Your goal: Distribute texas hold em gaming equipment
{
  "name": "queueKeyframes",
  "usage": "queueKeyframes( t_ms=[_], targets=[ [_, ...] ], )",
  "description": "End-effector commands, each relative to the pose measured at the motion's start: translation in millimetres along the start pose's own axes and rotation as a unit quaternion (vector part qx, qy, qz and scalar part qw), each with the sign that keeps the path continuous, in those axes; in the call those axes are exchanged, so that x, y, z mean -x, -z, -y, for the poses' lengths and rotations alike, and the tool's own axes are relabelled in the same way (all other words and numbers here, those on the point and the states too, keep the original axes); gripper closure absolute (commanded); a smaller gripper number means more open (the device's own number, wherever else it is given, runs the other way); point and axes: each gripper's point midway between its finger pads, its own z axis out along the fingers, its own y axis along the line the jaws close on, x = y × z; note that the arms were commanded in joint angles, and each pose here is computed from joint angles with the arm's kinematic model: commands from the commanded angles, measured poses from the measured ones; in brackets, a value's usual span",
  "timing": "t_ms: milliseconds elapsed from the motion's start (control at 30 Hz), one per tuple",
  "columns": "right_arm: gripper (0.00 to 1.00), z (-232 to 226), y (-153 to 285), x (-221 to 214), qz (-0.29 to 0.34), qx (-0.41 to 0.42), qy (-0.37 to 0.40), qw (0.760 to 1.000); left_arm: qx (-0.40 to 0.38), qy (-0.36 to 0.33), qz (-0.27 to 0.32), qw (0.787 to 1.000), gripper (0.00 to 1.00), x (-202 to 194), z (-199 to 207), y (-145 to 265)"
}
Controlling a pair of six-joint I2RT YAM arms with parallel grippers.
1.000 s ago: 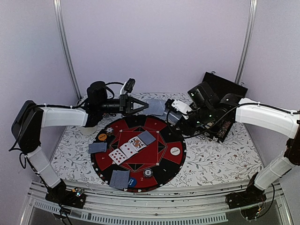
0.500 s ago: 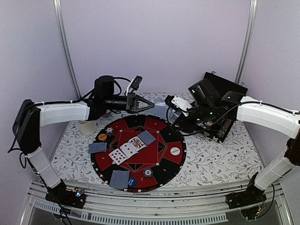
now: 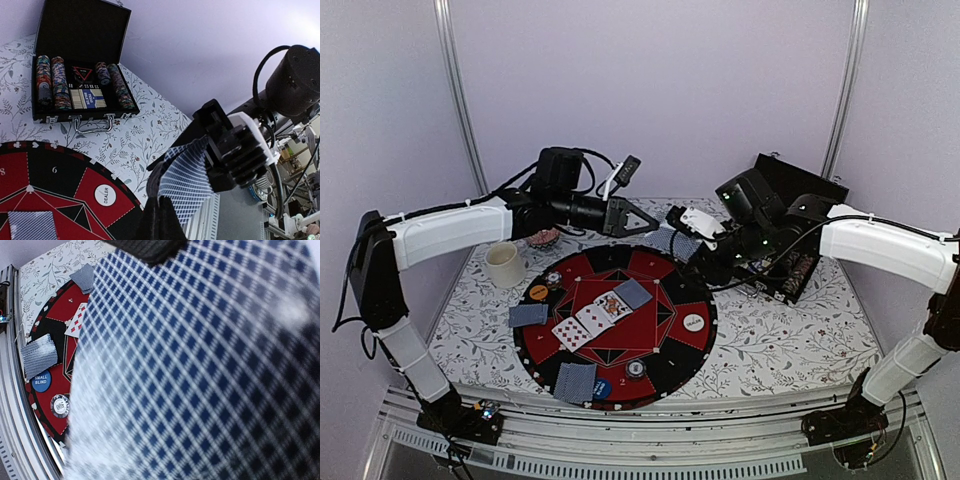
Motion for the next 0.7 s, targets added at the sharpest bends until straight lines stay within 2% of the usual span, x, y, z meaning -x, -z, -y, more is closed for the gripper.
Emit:
queueKeyframes(
  t_ms=[0,667],
  targets=[
    [0.6,-2.5,0.0,12.4,0.01,-0.002,0.009,1.0,0.034,-0.033,-0.028,0.999,1.0,-8.8,-1.9,-8.4],
    [0.61,-2.6,-5.6,14.1,0.014,0.0,0.006,1.0,0.008,-0.05,-0.036,0.998,1.0,-8.4,15.5,-27.7]
  ],
)
